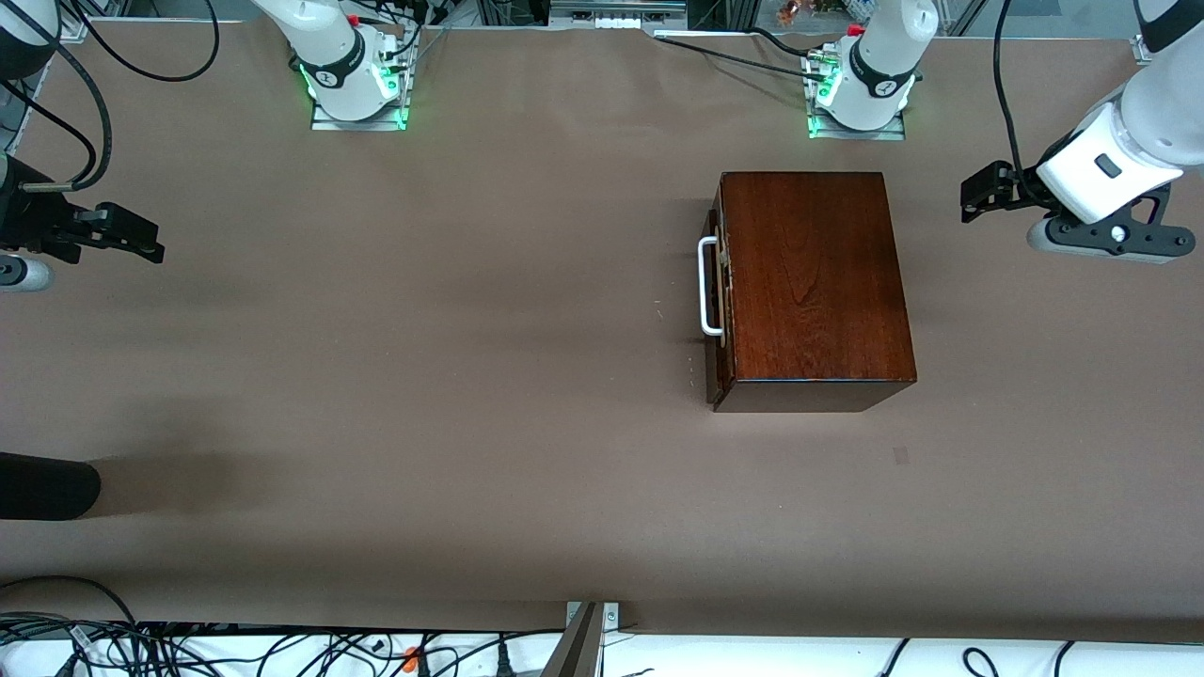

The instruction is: Open drawer, take yellow block, close drawer

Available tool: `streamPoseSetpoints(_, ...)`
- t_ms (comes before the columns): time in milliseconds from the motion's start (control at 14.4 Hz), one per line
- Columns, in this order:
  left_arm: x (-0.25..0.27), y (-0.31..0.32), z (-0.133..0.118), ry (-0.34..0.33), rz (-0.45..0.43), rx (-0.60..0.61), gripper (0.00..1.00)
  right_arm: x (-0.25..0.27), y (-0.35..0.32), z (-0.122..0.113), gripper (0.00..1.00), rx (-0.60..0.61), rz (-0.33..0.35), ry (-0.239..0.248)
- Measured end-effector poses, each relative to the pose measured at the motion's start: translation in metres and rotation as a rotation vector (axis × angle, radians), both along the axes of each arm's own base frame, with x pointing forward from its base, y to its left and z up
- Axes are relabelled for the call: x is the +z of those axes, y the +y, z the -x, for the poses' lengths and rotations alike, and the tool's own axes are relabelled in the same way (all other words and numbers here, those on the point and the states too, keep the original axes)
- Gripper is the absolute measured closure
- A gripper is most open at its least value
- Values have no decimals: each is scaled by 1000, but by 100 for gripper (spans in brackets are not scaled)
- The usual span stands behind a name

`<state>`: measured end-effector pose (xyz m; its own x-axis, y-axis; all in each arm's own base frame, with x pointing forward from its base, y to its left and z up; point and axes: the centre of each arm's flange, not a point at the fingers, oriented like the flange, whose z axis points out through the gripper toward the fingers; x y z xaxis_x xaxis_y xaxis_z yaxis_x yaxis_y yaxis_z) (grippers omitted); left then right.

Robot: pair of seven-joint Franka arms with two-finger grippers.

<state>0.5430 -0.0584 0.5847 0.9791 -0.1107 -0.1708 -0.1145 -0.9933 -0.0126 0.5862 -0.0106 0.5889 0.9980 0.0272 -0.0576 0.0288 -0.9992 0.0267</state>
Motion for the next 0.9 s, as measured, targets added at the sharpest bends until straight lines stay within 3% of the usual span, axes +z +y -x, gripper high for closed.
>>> streamPoseSetpoints(417,-37,-43,-11,60,6,-72,0,0,0,0,0,0,0,0)
streamPoseSetpoints(556,-56,-91,-18,31,17,-109,0,0,0,0,0,0,0,-1)
streamPoseSetpoints(904,-110,-216,-12,-9,55,-70,0,1,0,0,0,0,0,-1)
